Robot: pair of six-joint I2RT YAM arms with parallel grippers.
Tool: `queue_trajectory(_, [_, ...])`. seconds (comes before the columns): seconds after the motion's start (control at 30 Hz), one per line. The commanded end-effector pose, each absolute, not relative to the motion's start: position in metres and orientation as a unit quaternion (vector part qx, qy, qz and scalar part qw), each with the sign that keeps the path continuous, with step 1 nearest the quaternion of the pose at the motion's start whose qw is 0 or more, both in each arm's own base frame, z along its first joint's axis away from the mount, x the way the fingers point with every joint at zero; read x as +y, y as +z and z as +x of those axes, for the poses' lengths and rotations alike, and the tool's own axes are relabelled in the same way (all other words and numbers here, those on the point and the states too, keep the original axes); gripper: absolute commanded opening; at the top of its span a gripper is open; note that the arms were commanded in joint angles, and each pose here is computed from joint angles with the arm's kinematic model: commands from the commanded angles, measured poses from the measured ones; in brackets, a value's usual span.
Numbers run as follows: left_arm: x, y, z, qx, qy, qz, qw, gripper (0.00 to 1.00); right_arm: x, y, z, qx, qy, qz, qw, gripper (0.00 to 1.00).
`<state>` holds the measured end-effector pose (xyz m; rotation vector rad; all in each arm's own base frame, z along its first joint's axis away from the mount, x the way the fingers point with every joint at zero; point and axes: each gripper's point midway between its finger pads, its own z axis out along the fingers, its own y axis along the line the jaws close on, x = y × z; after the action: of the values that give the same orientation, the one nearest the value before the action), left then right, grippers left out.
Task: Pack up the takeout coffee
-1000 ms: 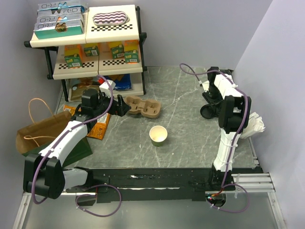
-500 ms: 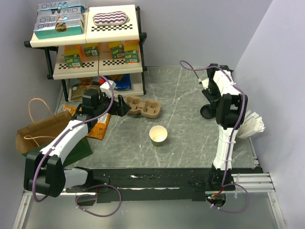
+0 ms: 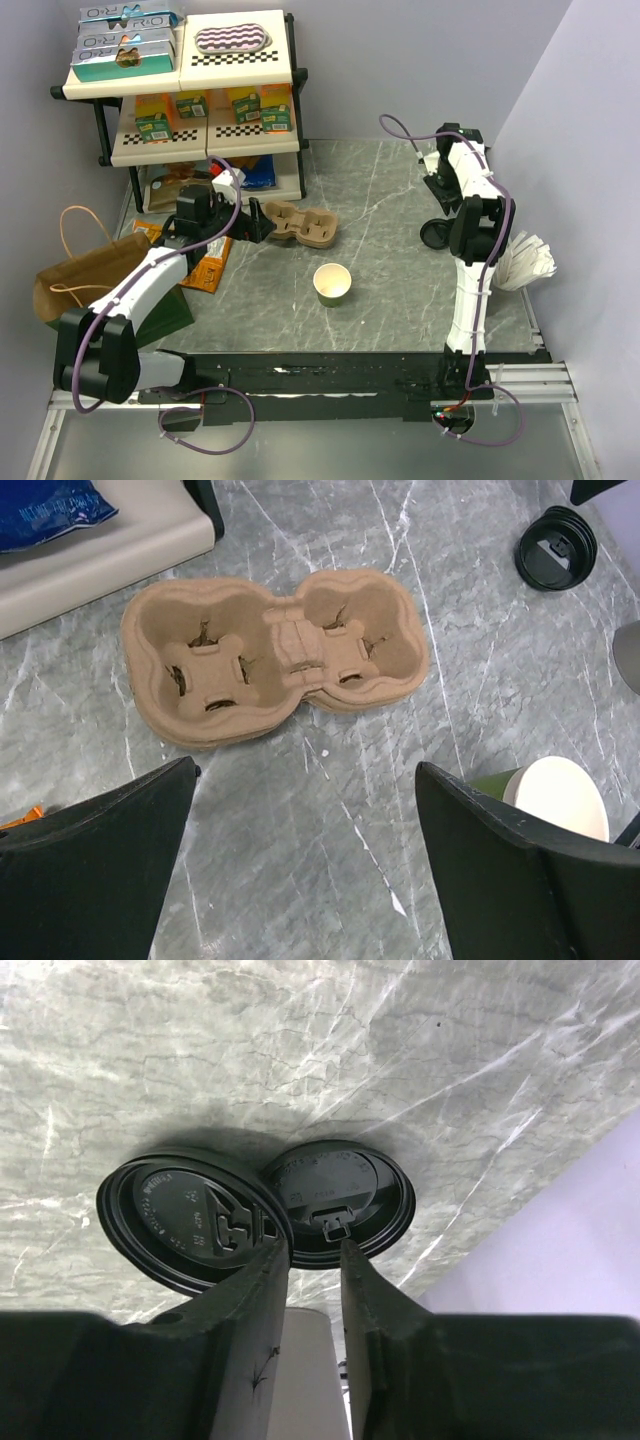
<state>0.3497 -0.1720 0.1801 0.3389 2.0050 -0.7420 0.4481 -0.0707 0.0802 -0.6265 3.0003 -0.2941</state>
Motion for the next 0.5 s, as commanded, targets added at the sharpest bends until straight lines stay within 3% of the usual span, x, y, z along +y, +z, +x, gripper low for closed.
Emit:
queue_trajectory(0.0, [-0.175,0.211,0.362,0.793,-0.311,0.140,0.506,0.97,-0.064,0.126,0.406,0.976,-0.080,-0.205,-0.004,0.39])
queue_trajectory(0.17, [-0.207,0.235,0.349,0.759,-0.355,0.184,0.514,0.97,-0.059,0.153,0.408,0.976,-0.081,-0.199,0.045,0.53])
queue_trajectory(0.3, [-0.246,0.249,0.352,0.737,-0.359,0.219,0.530,0.97,-0.065,0.165,0.420,0.967,-0.108,-0.198,0.115,0.72])
queue_trajectory(0.47, [-0.258,0.254,0.365,0.745,-0.362,0.223,0.513,0.97,-0.082,0.164,0.421,0.955,-0.134,-0.187,0.187,0.80])
